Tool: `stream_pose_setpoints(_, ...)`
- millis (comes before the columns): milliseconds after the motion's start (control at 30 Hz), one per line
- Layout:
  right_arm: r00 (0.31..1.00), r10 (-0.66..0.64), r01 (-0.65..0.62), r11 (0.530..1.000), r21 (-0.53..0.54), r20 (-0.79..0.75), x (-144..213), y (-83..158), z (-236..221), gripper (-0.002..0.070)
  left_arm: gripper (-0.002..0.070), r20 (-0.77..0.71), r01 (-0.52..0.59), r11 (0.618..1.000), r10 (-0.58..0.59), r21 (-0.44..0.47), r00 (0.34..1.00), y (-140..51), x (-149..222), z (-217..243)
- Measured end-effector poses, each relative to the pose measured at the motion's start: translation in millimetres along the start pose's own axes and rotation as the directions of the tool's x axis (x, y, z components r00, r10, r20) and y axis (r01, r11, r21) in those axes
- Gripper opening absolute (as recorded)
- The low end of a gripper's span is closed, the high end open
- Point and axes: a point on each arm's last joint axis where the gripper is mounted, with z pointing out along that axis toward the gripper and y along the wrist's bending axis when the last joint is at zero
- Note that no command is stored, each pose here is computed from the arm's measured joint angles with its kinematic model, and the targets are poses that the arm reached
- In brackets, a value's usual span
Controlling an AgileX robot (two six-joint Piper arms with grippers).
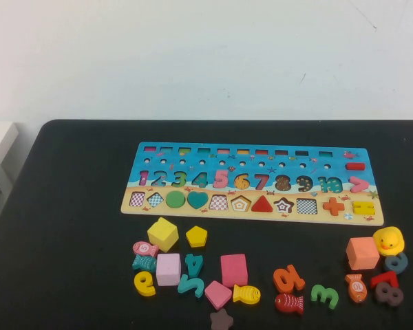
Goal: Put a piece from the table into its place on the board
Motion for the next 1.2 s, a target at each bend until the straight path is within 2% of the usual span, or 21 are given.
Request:
stream_pose_setpoints(167, 1.0, 0.0, 0.0, 1.0, 0.0, 0.0, 0, 0, 0, 0.0019, -0.0002, -0.205, 0.016, 1.0, -0.018, -0.012, 0.979, -8.7, -40, 20)
stream_pose_setpoints(267, 1.0, 0.0, 0.0, 1.0, 0.0, 0.0, 0, 0, 0, 0.0019, -0.0002, -0.39, 0.014, 0.999, -0.025, -0.031, 0.921, -12.1, -50, 42)
stream_pose_setpoints(300, 1.0, 0.0, 0.0, 1.0, 0.0, 0.0, 0, 0, 0, 0.0018, -0.0002, -0.471, 0.011, 0.999, -0.028, -0.039, 0.882, -12.8, -50, 50)
stream_pose_setpoints(333, 1.0, 0.0, 0.0, 1.0, 0.0, 0.0, 0, 0, 0, 0.0018, -0.0002, -0.608, 0.009, 0.998, -0.042, -0.057, 0.793, -13.6, -45, 64)
stream_pose_setpoints(400, 1.0, 0.0, 0.0, 1.0, 0.0, 0.0, 0, 0, 0, 0.0019, -0.0002, -0.716, 0.006, 0.997, -0.058, -0.074, 0.696, -13.3, -35, 80)
stream_pose_setpoints(633, 1.0, 0.0, 0.0, 1.0, 0.0, 0.0, 0, 0, 0, 0.0018, -0.0002, -0.895, -0.024, 0.993, -0.092, -0.114, 0.437, -4.7, 32, 121)
stream_pose_setpoints(733, 1.0, 0.0, 0.0, 1.0, 0.0, 0.0, 0, 0, 0, 0.0019, -0.0002, -0.955, -0.029, 0.993, -0.1, -0.112, 0.279, -2.8, 63, 136)
stream_pose_setpoints(833, 1.0, 0.0, 0.0, 1.0, 0.0, 0.0, 0, 0, 0, 0.0019, -0.0002, -0.992, 0.003, 0.999, -0.05, -0.05, 0.119, -7.9, 90, 159)
stream_pose_setpoints(900, 1.0, 0.0, 0.0, 1.0, 0.0, 0.0, 0, 0, 0, 0.0018, -0.0002, -0.998, 0.047, 0.999, 0.006, 0.009, 0.068, -19.8, 103, 176)
stream_pose_setpoints(1033, 1.0, 0.0, 0.0, 1.0, 0.0, 0.0, 0, 0, 0, 0.0018, -0.0002, -0.99, 0.114, 0.984, 0.135, 0.139, 0.035, -59.6, 127, 206)
stream_pose_setpoints(1133, 1.0, 0.0, 0.0, 1.0, 0.0, 0.0, 0, 0, 0, 0.0019, -0.0002, -0.984, 0.144, 0.974, 0.176, 0.176, 0.007, -92.8, 149, 225)
stream_pose_setpoints(1200, 1.0, 0.0, 0.0, 1.0, 0.0, 0.0, 0, 0, 0, 0.0019, -0.0001, -0.987, 0.156, 0.976, 0.16, 0.154, -0.025, -112.4, 167, 235)
